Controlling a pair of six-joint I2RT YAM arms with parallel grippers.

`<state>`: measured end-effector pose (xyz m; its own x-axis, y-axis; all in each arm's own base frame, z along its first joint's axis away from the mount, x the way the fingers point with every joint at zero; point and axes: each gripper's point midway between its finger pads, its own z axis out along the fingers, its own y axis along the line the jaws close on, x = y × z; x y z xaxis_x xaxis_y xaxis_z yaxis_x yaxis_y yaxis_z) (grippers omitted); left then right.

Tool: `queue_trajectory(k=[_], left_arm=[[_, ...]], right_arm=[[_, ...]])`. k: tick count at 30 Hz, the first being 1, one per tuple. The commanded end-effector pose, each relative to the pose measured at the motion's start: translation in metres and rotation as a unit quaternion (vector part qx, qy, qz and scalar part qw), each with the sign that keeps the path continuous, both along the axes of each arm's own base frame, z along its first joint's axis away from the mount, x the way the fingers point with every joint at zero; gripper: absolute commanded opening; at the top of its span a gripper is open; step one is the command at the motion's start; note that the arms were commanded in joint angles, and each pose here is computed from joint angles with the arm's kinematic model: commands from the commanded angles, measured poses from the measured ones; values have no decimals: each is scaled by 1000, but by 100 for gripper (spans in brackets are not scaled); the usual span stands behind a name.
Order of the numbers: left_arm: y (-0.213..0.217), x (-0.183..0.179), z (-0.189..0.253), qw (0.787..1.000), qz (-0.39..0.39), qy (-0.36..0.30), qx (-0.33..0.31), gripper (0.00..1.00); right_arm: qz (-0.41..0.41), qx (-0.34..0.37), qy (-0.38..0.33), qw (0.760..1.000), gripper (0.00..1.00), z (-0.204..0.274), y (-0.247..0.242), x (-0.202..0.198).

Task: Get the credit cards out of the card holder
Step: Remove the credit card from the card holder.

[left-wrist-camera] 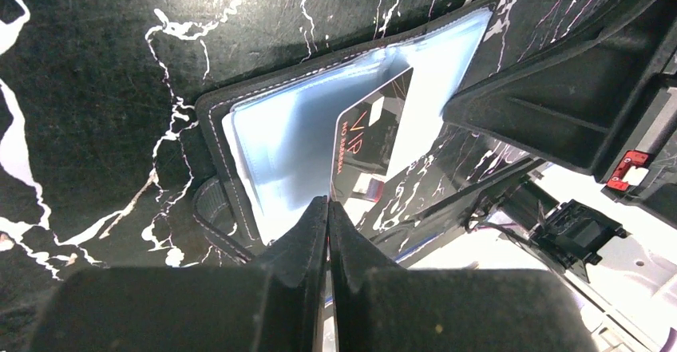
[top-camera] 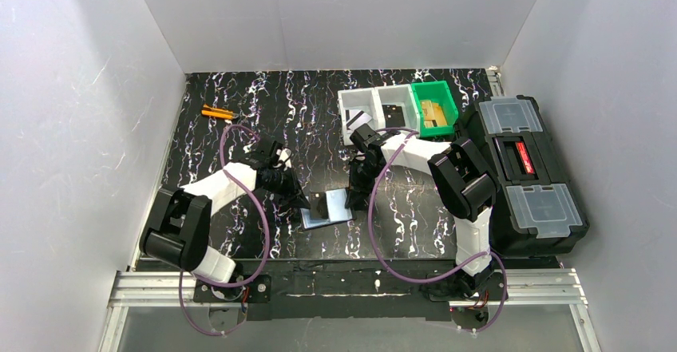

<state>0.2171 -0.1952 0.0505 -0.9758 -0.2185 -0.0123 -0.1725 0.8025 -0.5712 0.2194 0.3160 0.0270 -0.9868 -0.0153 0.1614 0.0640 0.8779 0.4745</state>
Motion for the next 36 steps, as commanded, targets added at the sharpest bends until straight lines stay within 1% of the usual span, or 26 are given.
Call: queue_trajectory(k=[1,5,7,10,14,19,24,29,33,35,36], left_arm=[[3,4,20,1000,-7,-20,3,0],[3,5,27,1000,-8,-24,1,0],[3,6,32,1000,-7,-28,-1,0],[2,9,41,999,-6,-37,-5,0],[-1,13,51,999,-4,-40,-22,0],[-10,22,76,996,8,-56,-64,0],[-22,34,107,988,25,-68,-133,0],[-34,45,134,976,43,-61,-205,0],[-42,51,146,969,46,-54,-238,0],[-44,54,149,966,49,-50,-250,0],[-45,54,150,965,49,-49,-255,0]], right_arm=[[-4,-7,-44,999,18,1,0,18],[-3,23,-70,997,47,32,10,27],[-4,41,-86,995,58,51,14,31],[-10,62,-108,992,70,73,17,38],[-11,111,-113,987,79,92,25,38],[-26,199,-105,974,89,106,40,35],[-58,293,-123,946,98,128,43,45],[-85,348,-130,925,98,152,39,56],[-97,388,-117,909,98,167,43,59],[-103,409,-109,900,95,175,46,60],[-104,423,-111,893,90,180,47,60]])
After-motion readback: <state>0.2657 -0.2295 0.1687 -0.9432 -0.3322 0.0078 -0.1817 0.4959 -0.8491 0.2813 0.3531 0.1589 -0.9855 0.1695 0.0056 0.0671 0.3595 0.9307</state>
